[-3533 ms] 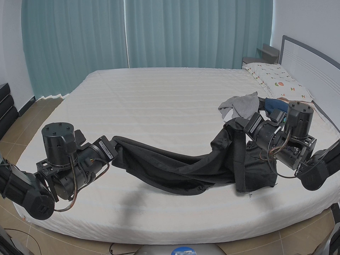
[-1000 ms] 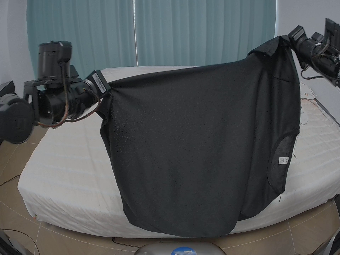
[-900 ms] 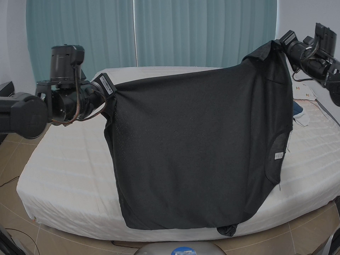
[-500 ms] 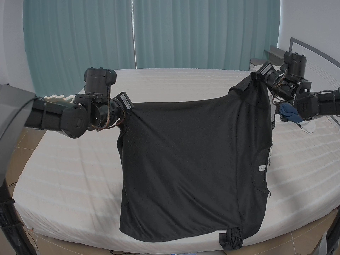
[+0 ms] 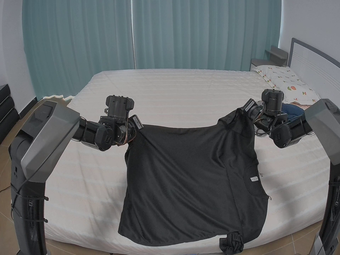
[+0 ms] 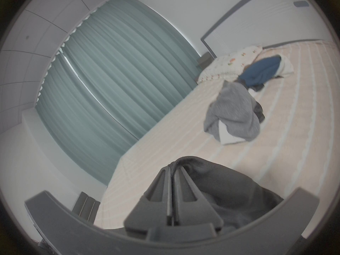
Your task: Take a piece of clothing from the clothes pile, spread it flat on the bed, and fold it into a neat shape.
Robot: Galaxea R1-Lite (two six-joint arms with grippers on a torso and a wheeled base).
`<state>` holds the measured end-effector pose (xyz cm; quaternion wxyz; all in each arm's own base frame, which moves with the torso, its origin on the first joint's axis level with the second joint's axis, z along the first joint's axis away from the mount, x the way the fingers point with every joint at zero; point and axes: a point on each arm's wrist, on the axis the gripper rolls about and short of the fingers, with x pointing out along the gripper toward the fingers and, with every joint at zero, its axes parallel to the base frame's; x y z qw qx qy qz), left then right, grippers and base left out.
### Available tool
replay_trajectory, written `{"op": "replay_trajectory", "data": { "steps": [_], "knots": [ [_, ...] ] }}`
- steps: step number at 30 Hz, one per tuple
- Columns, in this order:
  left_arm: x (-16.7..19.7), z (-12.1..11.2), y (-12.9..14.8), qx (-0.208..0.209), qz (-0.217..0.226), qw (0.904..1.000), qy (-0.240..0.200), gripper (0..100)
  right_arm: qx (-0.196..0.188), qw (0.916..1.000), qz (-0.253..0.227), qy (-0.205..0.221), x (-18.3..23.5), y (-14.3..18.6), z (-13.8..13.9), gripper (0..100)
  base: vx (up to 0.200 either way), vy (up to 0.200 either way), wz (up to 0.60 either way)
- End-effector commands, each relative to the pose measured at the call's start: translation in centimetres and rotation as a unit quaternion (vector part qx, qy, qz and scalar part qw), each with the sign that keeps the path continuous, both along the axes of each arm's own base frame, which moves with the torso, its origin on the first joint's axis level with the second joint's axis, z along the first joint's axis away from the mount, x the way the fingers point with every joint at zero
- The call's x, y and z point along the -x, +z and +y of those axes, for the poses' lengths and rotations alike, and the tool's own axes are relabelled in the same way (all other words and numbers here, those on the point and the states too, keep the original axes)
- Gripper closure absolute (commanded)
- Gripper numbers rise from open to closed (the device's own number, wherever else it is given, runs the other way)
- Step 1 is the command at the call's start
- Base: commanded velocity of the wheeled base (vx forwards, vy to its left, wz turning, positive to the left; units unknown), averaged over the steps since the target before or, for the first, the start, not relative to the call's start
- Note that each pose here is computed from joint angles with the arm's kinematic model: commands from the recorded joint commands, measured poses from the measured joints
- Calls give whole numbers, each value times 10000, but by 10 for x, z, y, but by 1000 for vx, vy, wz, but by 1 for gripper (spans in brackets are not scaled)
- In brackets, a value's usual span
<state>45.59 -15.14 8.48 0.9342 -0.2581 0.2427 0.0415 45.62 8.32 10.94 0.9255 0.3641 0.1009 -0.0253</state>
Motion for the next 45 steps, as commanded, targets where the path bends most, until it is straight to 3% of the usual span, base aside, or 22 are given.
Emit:
{"op": "replay_trajectory", "data": {
  "steps": [1,9,10,18,26,33,39,41,45],
  "knots": [
    [-11,-3,-39,-111,308,9995,11,100,33,9989,457,-51,-11,-46,-2,100,0,0,0],
    [-26,-8,-57,-111,278,9996,21,100,75,9976,691,-45,-18,-74,-1,100,0,0,0],
    [-27,-8,-59,-119,275,9995,34,0,75,9975,707,-38,-18,-76,-1,0,0,0,0],
    [-36,-4,-75,-124,304,9994,114,0,-114,9974,716,-57,-23,-88,-5,0,0,0,0],
    [-44,26,-76,-134,317,9984,439,0,-346,9952,872,-293,-13,-88,-34,0,0,0,0],
    [-57,60,-41,446,-62,9948,909,0,-618,9940,901,-29,21,-98,-48,0,0,0,0],
    [-51,72,-47,430,541,9942,822,0,-786,9921,972,138,45,-110,-49,0,0,0,0],
    [-47,69,-60,421,968,9918,720,0,-1058,9892,1010,110,54,-118,-46,0,0,0,0],
    [-40,61,-74,494,1269,9896,466,0,-1444,9835,1085,86,61,-121,-47,0,0,0,0]
  ]
}}
